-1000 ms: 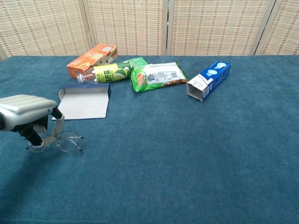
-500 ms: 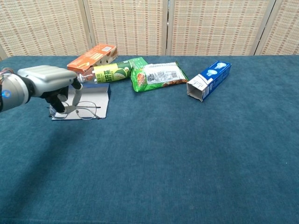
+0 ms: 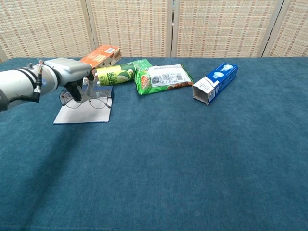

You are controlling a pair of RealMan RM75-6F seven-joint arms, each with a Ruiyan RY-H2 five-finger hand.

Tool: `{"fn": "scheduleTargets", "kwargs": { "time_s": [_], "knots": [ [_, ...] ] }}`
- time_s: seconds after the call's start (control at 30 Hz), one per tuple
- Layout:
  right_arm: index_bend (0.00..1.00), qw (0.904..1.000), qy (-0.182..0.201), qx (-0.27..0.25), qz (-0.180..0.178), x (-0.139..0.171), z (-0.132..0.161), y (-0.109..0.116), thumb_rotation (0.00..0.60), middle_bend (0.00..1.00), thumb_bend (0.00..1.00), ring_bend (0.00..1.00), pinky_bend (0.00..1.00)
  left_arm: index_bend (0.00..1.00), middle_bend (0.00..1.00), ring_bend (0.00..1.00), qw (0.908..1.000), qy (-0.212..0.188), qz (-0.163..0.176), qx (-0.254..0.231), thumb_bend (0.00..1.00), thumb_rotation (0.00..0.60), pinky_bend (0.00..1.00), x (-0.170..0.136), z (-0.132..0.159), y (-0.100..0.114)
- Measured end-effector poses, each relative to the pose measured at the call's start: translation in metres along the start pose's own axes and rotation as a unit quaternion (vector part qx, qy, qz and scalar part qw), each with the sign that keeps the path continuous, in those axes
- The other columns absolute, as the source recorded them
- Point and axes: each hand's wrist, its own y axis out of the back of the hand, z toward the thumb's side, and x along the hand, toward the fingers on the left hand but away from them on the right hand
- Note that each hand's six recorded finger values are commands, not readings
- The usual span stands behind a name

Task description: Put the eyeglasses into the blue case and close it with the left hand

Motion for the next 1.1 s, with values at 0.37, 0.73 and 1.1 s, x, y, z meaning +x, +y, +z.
{"fn": "scheduleTargets", "kwargs": {
  "time_s": [0.37, 0.73, 1.1],
  "knots": [
    [0.29, 1.0, -0.006, 0.003, 0.0, 0.002, -0.002, 0.002, 0.6, 0.29, 0.24, 0.3, 0.26, 0.6, 1.0, 1.0, 0.9993, 0.03, -0.012, 0.017, 0.43, 0.6, 1.0, 0.026, -0.012, -0.007],
    [0.29, 0.9999, -0.01, 0.004, 0.002, 0.002, -0.002, 0.001, 0.6, 0.29, 0.24, 0.3, 0.26, 0.54, 1.0, 1.0, 0.9992, 0.038, -0.006, 0.008, 0.42, 0.6, 1.0, 0.034, -0.012, -0.005],
    [0.29, 0.9999, -0.011, 0.004, 0.0, 0.004, -0.003, 0.002, 0.6, 0.29, 0.24, 0.3, 0.26, 0.48, 1.0, 1.0, 0.9985, 0.051, 0.022, 0.002, 0.31, 0.6, 1.0, 0.032, -0.012, 0.001]
  ]
}}
